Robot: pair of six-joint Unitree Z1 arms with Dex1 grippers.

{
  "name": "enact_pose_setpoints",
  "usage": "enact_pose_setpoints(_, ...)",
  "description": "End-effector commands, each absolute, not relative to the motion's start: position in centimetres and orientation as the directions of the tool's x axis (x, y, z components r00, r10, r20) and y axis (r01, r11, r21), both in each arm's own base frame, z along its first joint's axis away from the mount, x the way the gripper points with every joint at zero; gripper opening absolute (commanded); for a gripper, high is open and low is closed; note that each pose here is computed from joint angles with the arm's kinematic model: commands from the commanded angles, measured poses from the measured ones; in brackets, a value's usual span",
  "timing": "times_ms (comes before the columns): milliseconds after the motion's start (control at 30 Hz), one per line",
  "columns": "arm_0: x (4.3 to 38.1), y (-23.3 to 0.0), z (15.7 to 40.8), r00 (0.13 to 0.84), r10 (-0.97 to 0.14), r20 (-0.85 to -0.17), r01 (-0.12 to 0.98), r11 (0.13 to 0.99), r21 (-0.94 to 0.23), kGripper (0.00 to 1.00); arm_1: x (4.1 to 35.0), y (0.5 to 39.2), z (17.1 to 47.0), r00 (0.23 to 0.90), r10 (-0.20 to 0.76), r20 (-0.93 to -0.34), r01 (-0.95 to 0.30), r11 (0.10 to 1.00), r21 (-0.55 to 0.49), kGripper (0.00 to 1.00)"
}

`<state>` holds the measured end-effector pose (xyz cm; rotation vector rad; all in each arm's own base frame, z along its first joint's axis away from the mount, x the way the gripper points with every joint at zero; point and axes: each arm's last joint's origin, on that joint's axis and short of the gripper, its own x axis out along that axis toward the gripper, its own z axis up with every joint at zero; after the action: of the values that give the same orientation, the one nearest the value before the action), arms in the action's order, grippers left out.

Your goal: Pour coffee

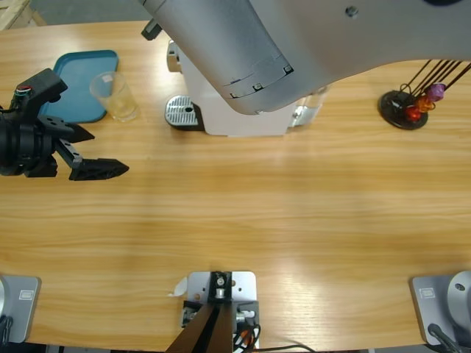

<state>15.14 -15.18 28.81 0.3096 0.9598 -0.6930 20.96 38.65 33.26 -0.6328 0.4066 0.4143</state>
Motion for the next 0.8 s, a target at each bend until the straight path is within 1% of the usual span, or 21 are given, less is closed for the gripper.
enact_pose_setpoints(33, 15.2, -15.5, 27.3, 0.332, -0.383, -0.862, 0.666, 0.742, -0.073, 0.977, 20.5, 41.0, 24.8, 0.758, 0.181, -0.627, -0.584, 0.617, -0.528, 0.0)
enact_pose_setpoints(133, 15.1, -15.5, 27.3, 0.328, -0.387, -0.862, 0.668, 0.74, -0.078, 0.977, 20.7, 41.0, 24.6, 0.753, 0.179, -0.633, -0.586, 0.62, -0.521, 0.0)
enact_pose_setpoints(500, 15.1, -15.5, 27.3, 0.323, -0.392, -0.861, 0.671, 0.737, -0.084, 0.977, 22.8, 40.2, 24.3, 0.756, 0.144, -0.639, -0.56, 0.649, -0.516, 0.0)
enact_pose_setpoints(800, 15.0, -15.5, 27.3, 0.321, -0.394, -0.861, 0.672, 0.735, -0.085, 0.977, 22.9, 40.2, 23.6, 0.745, 0.137, -0.653, -0.561, 0.658, -0.502, 0.0)
